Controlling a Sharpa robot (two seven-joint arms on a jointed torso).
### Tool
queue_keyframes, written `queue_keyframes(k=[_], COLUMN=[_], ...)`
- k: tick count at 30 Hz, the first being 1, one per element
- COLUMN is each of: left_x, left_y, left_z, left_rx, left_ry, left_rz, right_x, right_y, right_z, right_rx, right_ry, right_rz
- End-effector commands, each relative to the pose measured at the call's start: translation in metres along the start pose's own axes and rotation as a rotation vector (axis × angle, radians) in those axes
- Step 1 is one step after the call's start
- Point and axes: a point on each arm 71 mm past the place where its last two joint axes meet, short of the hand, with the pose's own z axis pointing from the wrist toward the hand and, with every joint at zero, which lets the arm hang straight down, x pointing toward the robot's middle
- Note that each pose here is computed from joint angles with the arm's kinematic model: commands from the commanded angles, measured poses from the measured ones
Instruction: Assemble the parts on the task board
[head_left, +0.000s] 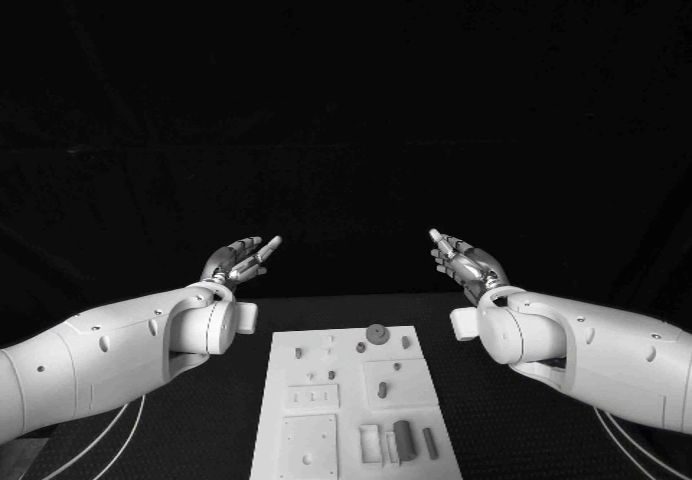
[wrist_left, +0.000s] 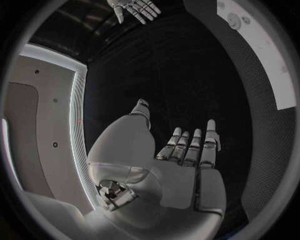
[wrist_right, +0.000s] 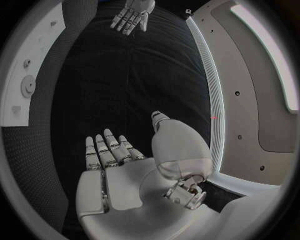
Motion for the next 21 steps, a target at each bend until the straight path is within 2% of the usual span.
queue_keyframes(k=[1, 7, 12, 13, 17, 21], left_x=[0.0023, -0.0021, -0.0021, 0.0027, 0.0057, 0.0053], left_y=[0.0004, -0.0021, -0.0021, -0.0005, -0.0006, -0.0009], left_z=[0.0067, 0.0107, 0.0107, 0.0080, 0.0062, 0.0042], left_rx=[-0.088, -0.098, -0.098, -0.105, -0.104, -0.099], left_ry=[0.115, 0.117, 0.117, 0.154, 0.181, 0.182], left_rz=[0.010, 0.022, 0.022, 0.016, 0.010, 0.008], right_x=[0.003, -0.009, -0.013, -0.024, -0.026, -0.029], right_y=[0.000, 0.007, 0.010, 0.013, 0.014, 0.012], right_z=[0.007, 0.016, 0.018, 0.027, 0.030, 0.032], right_rx=[0.106, 0.153, 0.168, 0.086, 0.056, 0.044], right_ry=[0.203, 0.260, 0.277, 0.203, 0.190, 0.159], right_rz=[-0.010, -0.043, -0.054, -0.169, -0.235, -0.296])
